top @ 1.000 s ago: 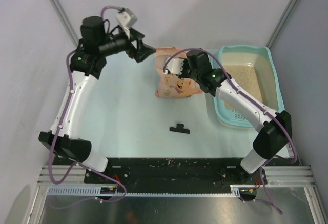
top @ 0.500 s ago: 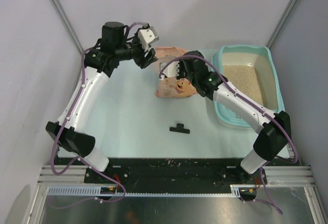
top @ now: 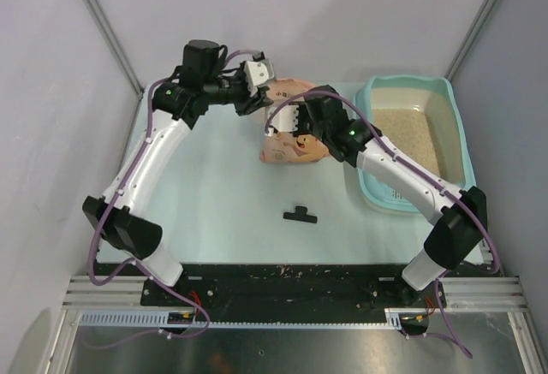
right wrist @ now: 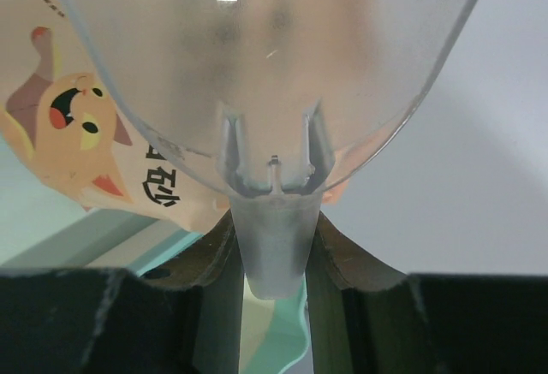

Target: Fill the litter box with clean litter

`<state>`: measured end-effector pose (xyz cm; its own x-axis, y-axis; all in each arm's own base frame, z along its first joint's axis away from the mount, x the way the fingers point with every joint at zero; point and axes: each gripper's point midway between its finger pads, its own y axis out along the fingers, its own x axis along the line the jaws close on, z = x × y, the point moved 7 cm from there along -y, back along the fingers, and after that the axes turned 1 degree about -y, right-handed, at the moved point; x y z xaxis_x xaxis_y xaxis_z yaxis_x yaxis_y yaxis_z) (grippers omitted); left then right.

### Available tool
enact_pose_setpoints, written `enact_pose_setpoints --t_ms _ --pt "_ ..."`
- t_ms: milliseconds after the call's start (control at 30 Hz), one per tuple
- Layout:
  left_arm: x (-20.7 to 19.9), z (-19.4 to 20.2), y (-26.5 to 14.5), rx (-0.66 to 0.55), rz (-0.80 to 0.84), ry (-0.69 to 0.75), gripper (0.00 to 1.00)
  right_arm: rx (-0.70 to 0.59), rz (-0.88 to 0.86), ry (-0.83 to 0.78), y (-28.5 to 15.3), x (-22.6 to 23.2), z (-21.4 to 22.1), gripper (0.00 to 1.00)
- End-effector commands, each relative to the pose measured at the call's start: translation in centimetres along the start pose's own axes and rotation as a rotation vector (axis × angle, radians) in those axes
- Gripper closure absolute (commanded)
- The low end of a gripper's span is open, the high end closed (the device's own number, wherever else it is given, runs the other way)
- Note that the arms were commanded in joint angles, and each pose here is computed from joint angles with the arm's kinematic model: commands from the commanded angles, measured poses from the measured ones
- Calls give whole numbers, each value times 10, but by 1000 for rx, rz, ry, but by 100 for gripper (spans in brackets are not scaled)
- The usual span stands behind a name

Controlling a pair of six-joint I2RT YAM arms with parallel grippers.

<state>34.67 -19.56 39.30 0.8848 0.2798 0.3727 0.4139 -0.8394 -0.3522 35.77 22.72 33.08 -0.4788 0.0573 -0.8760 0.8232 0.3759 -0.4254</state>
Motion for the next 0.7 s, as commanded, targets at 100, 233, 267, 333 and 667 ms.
enact_pose_setpoints --t_ms 100,233,267,333,667 --pt "-10 13 19 -2 90 53 72 -94 38 141 -31 -30 -11 100" --pt "-14 24 21 32 101 51 88 -100 18 201 -36 -34 -4 100" --pt "-14 25 20 37 100 46 94 -104 12 225 -38 -34 -3 100" --pt "-16 29 22 44 105 15 100 -116 -10 255 -39 -36 1 100" --pt "-11 38 14 -43 198 -382 100 -389 -325 828 -69 -66 32 26"
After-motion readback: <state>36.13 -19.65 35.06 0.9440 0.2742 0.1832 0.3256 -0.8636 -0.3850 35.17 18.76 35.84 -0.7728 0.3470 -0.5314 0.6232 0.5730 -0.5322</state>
